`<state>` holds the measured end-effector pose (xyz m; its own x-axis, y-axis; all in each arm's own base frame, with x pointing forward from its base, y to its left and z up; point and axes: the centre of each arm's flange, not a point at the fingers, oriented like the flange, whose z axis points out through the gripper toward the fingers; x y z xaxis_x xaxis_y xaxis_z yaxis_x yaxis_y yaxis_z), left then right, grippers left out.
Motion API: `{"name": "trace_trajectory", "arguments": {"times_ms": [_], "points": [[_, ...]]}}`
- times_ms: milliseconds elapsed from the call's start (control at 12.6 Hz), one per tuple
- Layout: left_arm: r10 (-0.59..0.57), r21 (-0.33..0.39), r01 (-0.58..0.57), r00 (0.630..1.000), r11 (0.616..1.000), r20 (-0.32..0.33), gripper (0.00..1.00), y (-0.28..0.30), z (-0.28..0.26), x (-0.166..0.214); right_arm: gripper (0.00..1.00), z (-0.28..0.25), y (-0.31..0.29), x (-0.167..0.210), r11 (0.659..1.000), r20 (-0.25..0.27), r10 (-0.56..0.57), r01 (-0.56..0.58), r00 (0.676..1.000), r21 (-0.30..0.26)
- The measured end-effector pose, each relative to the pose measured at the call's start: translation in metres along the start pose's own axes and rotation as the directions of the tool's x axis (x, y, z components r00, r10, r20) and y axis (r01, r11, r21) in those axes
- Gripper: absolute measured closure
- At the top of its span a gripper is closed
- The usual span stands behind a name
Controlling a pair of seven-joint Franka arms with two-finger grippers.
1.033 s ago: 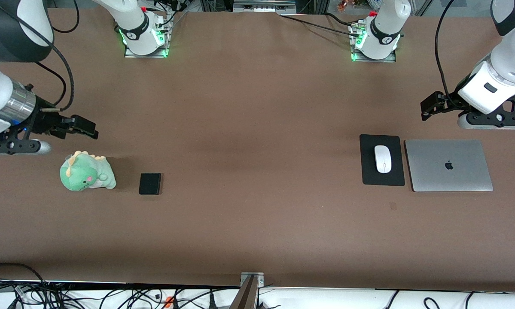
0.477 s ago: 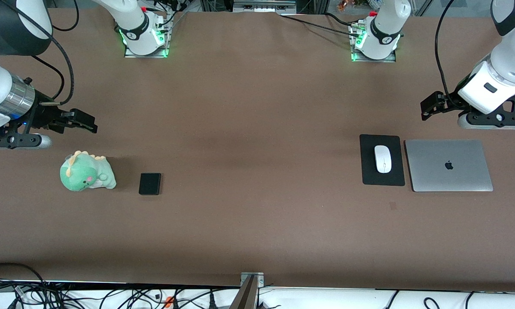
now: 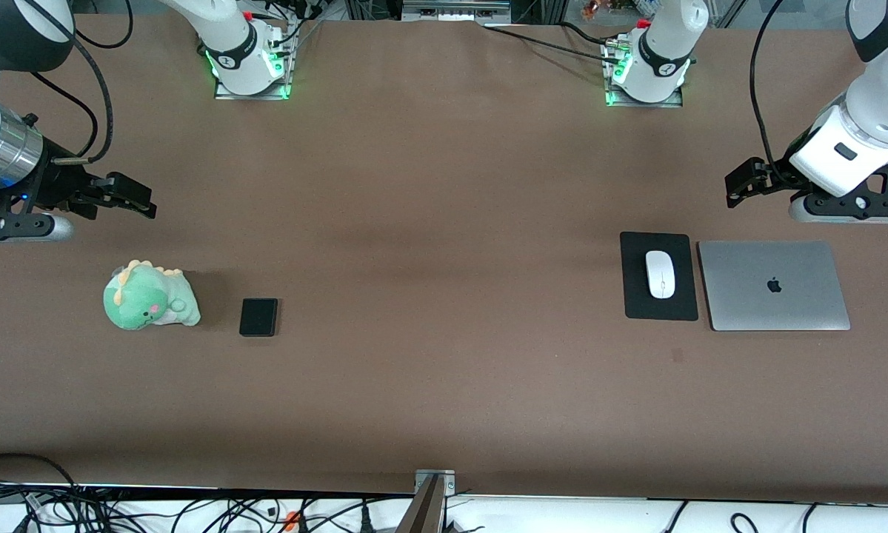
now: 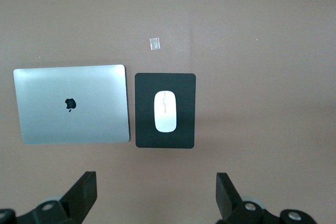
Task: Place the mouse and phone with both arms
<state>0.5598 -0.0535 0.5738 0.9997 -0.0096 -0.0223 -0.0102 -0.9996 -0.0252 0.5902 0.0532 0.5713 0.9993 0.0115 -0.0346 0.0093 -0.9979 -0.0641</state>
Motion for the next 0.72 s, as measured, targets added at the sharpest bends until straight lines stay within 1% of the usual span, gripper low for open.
{"name": "trace_trajectory", "arguments": {"times_ms": [159, 477, 715], "points": [[0.000, 0.000, 0.000, 1.000, 1.000, 0.000, 0.00, 0.0000, 0.0000, 0.0000, 0.00, 0.0012, -0.0045, -0.0001, 1.000, 0.002, -0.013, 0.013, 1.000, -0.007], [0.000, 0.000, 0.000, 1.000, 1.000, 0.000, 0.00, 0.0000, 0.0000, 0.0000, 0.00, -0.0023, -0.0004, -0.0024, 1.000, 0.005, -0.015, 0.015, 1.000, 0.006], [0.000, 0.000, 0.000, 1.000, 1.000, 0.000, 0.00, 0.0000, 0.0000, 0.0000, 0.00, -0.0026, 0.0000, -0.0032, 1.000, 0.008, -0.017, 0.017, 1.000, 0.004]]}}
